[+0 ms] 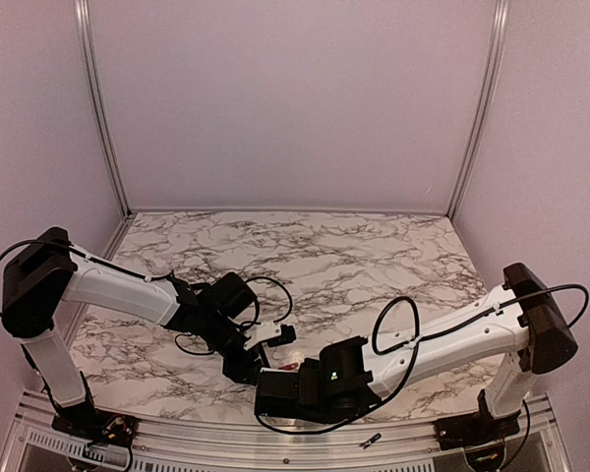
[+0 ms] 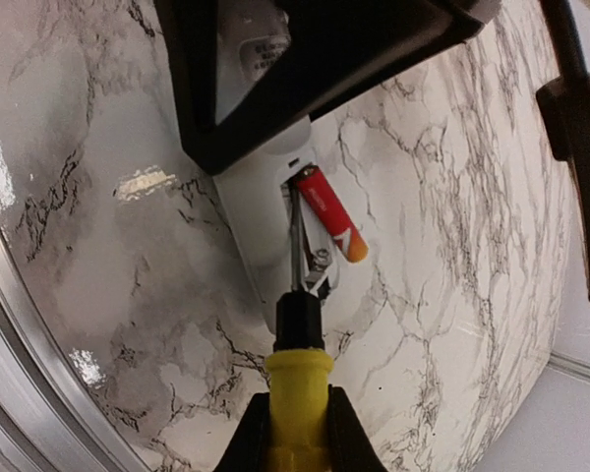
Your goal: Unload the batteries from the remote control
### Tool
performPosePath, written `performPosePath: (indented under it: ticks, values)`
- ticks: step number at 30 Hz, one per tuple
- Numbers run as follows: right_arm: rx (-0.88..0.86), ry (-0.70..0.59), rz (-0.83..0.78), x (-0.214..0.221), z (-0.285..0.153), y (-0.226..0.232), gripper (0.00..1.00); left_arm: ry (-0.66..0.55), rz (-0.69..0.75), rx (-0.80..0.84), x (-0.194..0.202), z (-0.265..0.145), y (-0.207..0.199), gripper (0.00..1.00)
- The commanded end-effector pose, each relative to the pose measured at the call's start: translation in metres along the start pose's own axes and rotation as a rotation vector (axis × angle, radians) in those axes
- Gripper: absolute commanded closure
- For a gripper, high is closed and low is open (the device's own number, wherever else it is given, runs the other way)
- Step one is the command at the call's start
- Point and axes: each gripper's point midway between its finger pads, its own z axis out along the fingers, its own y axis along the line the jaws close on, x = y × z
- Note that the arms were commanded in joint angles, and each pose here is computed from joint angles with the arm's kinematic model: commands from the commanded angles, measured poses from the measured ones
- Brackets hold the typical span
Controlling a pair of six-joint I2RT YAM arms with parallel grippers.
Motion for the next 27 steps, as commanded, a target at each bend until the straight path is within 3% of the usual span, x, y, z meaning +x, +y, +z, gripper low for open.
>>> performPosePath:
  ticks: [1, 9, 27]
  values:
    - [0.093, 0.062, 0.035, 0.012, 0.024, -0.014, 1.0, -0.162, 0.046, 0.239, -0.04, -0.015, -0.051, 1.0]
    - [0.114, 0.055, 0.07, 0.017, 0.021, -0.019, 1.0, -0.171, -0.087, 0.329, -0.043, -0.012, -0.05, 1.0]
    - [0.098, 0.033, 0.18, 0.033, -0.013, -0.052, 1.0, -0.104, -0.077, 0.287, -0.029, -0.004, -0.042, 1.0]
